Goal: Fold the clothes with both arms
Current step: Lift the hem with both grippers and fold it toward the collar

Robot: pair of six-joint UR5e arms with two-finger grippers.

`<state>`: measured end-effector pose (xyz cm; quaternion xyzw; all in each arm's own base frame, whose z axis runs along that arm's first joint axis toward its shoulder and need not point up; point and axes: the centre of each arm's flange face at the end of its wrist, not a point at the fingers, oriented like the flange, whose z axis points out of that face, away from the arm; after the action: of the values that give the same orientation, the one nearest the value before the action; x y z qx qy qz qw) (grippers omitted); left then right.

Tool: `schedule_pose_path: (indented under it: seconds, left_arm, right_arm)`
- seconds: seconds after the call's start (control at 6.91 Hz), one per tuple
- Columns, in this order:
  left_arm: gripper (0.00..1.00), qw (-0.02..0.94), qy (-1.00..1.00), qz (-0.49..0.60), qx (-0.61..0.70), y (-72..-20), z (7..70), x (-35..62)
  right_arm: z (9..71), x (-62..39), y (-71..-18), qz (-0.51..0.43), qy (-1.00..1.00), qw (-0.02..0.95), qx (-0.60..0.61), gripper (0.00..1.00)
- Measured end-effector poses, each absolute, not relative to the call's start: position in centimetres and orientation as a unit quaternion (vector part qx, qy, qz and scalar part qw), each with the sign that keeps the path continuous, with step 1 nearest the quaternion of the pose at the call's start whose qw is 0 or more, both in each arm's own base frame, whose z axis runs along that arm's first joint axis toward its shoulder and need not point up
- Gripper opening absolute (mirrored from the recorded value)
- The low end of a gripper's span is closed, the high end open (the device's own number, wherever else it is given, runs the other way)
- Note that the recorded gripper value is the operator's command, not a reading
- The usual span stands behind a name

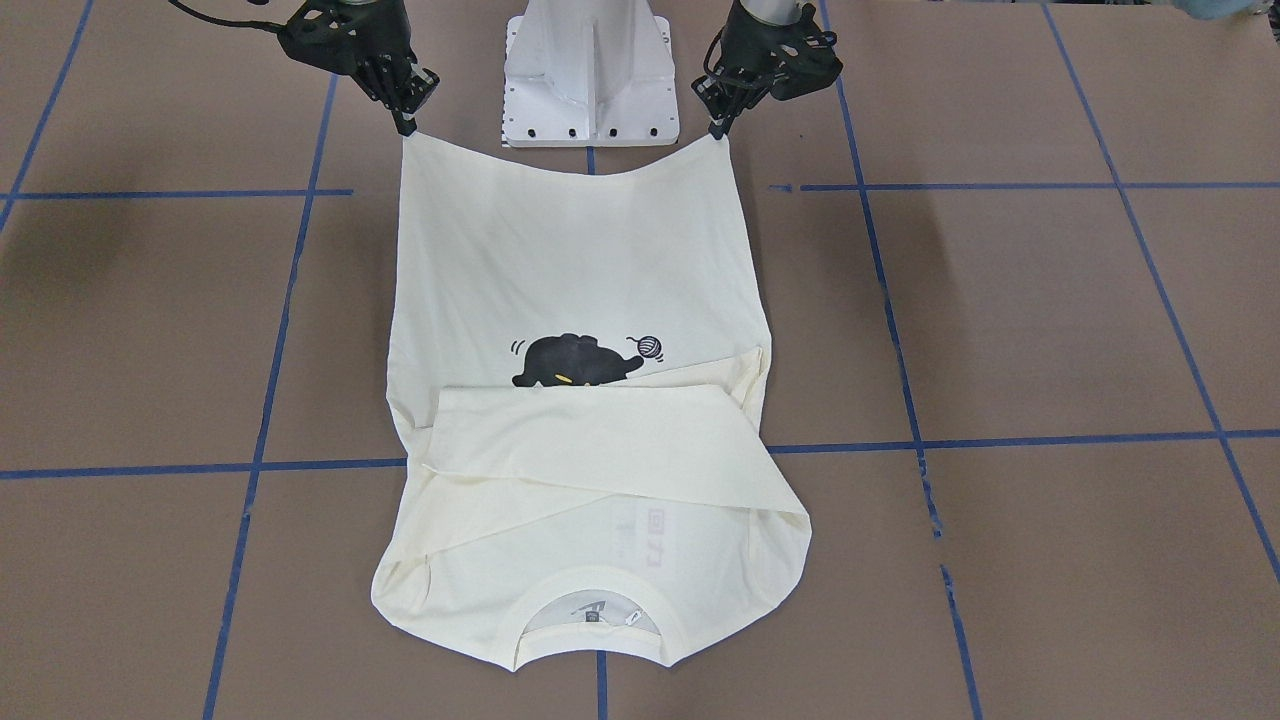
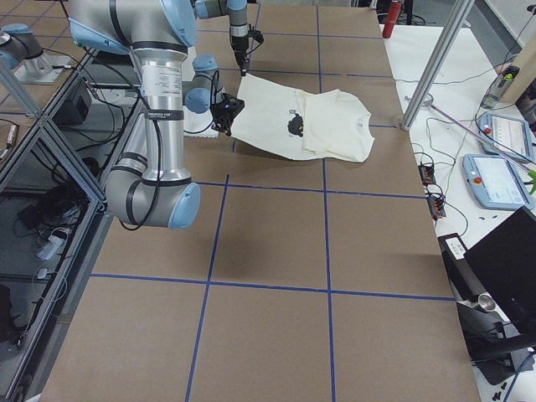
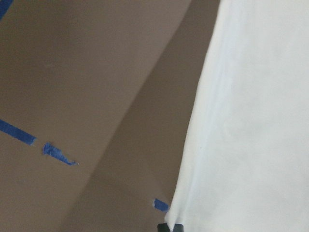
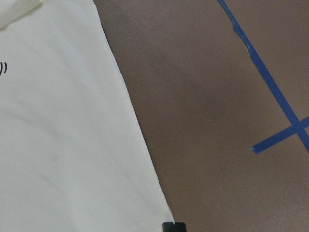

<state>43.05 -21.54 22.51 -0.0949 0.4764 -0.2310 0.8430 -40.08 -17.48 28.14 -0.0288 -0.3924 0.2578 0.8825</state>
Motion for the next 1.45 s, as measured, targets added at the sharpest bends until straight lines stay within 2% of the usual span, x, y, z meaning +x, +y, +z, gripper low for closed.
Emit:
schedule_pose_path:
  seconds: [0.29, 0.58, 1.01, 1.45]
  left_arm:
    - [0.00, 0.828, 0.504, -0.224, -0.102, -20.8, 19.5, 39.8]
    - [0.00, 0.828, 0.504, -0.235, -0.069, -22.7, 19.4, 39.0]
    - [0.00, 0.834, 0.492, -0.249, 0.017, -30.5, 19.5, 39.8]
    - [0.00, 0.827, 0.475, -0.293, 0.064, -39.4, 19.5, 40.7]
  right_arm:
    - [26.2, -36.7, -18.4, 0.270, -0.399, 0.876, -0.023, 0.00]
    - [24.4, -35.6, -21.5, 0.284, -0.412, 0.866, 0.001, 0.00]
    - [25.0, -37.3, -32.6, 0.245, -0.376, 0.890, 0.084, 0.00]
    - [27.3, -38.2, -45.2, 0.236, -0.318, 0.913, 0.099, 0.00]
